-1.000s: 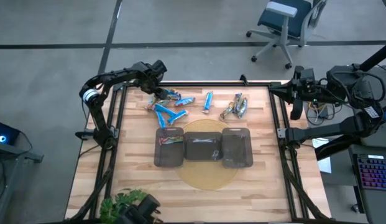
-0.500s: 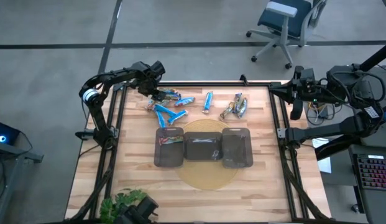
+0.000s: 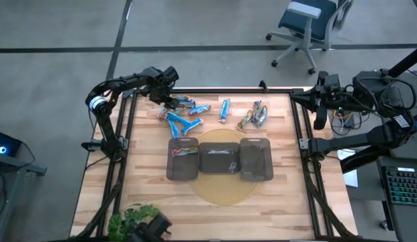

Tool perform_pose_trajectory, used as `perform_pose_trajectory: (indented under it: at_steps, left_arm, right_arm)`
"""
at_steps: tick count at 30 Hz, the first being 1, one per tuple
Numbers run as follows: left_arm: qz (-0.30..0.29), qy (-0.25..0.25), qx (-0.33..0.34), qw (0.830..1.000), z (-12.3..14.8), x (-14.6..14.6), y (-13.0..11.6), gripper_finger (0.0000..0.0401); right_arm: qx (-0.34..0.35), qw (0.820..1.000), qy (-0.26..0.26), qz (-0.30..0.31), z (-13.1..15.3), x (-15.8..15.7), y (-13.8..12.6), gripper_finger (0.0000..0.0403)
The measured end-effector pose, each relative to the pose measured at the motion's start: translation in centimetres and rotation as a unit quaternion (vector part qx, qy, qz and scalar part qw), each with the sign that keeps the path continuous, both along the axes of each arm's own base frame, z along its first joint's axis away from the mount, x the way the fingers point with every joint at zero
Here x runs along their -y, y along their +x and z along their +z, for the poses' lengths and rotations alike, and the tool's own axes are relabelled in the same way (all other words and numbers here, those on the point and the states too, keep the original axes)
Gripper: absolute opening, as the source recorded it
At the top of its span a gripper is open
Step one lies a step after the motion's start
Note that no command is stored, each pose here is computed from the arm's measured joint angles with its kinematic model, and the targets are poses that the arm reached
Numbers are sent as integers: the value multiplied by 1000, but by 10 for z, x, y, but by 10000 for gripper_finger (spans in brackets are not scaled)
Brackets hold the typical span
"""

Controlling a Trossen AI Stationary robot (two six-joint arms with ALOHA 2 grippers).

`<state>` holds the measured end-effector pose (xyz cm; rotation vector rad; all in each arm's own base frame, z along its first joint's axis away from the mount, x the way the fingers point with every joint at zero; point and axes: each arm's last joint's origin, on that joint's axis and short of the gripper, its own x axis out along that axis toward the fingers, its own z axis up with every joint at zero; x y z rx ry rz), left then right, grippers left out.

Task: Pick and place Granola Bars by type
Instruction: Put the red granola bar into the left black bin

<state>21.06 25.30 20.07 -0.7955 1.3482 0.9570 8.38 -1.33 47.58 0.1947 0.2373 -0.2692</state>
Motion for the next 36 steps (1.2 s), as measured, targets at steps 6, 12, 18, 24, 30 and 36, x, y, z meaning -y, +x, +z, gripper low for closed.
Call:
perform_pose_trajectory:
  at_steps: [6, 12, 18, 24, 30, 36]
  left_arm:
    - [-20, 7, 6, 1000, 14, 14, 5, 186]
    - [-26, 69, 24, 997, 45, 38, 10, 186]
    - [-3, 113, 55, 992, 54, 65, -1, 186]
    - [33, 145, 92, 985, 31, 105, -24, 186]
    - [41, 213, 112, 970, 13, 133, -41, 186]
    - [50, 209, 118, 970, -10, 147, -52, 186]
  right_arm:
    - [0, 1000, 2, 0, 0, 0, 0, 9]
    - [-1, 1000, 1, 0, 0, 0, 0, 9]
    - [-5, 1000, 2, 0, -1, 0, 0, 9]
    - [-4, 1000, 4, 0, -1, 0, 0, 8]
    - [-7, 1000, 4, 0, -1, 0, 2, 8]
    - [-13, 1000, 6, 0, -2, 1, 6, 9]
